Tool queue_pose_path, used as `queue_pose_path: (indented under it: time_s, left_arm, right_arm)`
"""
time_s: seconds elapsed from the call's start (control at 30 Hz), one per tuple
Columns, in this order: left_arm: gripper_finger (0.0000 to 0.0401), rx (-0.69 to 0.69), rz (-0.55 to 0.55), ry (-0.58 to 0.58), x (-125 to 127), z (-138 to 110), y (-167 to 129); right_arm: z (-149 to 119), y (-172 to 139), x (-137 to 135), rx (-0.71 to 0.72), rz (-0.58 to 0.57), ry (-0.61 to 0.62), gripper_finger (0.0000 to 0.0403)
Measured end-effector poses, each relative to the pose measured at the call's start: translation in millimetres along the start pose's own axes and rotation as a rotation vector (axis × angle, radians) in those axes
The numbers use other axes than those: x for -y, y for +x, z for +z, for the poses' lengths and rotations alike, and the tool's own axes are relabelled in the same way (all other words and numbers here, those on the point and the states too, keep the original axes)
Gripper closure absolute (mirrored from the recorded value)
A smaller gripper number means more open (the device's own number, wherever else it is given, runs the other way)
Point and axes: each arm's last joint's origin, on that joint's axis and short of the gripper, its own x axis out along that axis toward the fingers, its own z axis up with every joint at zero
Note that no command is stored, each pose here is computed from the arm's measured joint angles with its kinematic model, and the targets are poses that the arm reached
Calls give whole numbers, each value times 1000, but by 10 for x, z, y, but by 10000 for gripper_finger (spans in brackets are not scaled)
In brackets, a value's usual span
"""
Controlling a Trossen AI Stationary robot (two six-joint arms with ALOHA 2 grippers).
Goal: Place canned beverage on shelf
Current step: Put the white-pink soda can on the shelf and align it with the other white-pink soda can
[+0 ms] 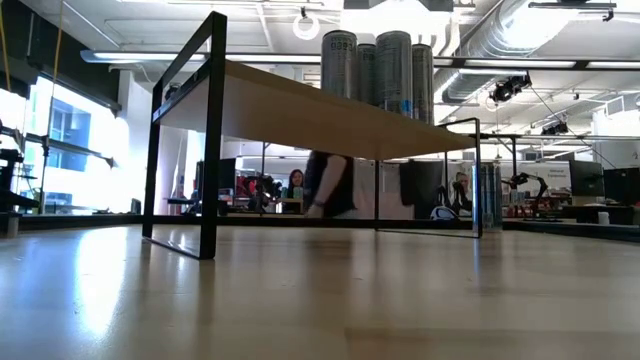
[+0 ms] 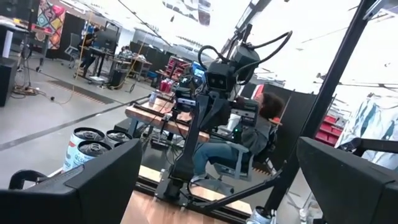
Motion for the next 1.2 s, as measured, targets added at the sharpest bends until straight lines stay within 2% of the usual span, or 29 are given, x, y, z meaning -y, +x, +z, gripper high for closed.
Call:
queue_pose_path:
  time_s: [0.3,0.4,0.53,0.77,0.9,1.03,1.2]
  left_arm:
    - [2,-12,30,-59,-14,-46,72]
    - [2,-26,37,-96,-20,-73,106]
    - [2,-39,42,-105,-26,-104,147]
    - [2,-58,50,-102,-34,-145,196]
    - [2,-60,51,-102,-35,-150,203]
    - [2,-59,51,-102,-34,-149,202]
    - [2,-60,51,-102,-34,-149,202]
  right_arm:
    - [-29,17,-15,-47,52,-45,401]
    - [-69,13,-19,-107,102,-30,384]
    - [-140,1,-23,-215,182,-16,319]
    - [-230,-40,-80,-300,220,-12,142]
    - [-270,-51,-151,-325,242,-2,64]
    - [-289,-71,-193,-327,261,-21,26]
    - [-288,-72,-202,-324,266,-26,18]
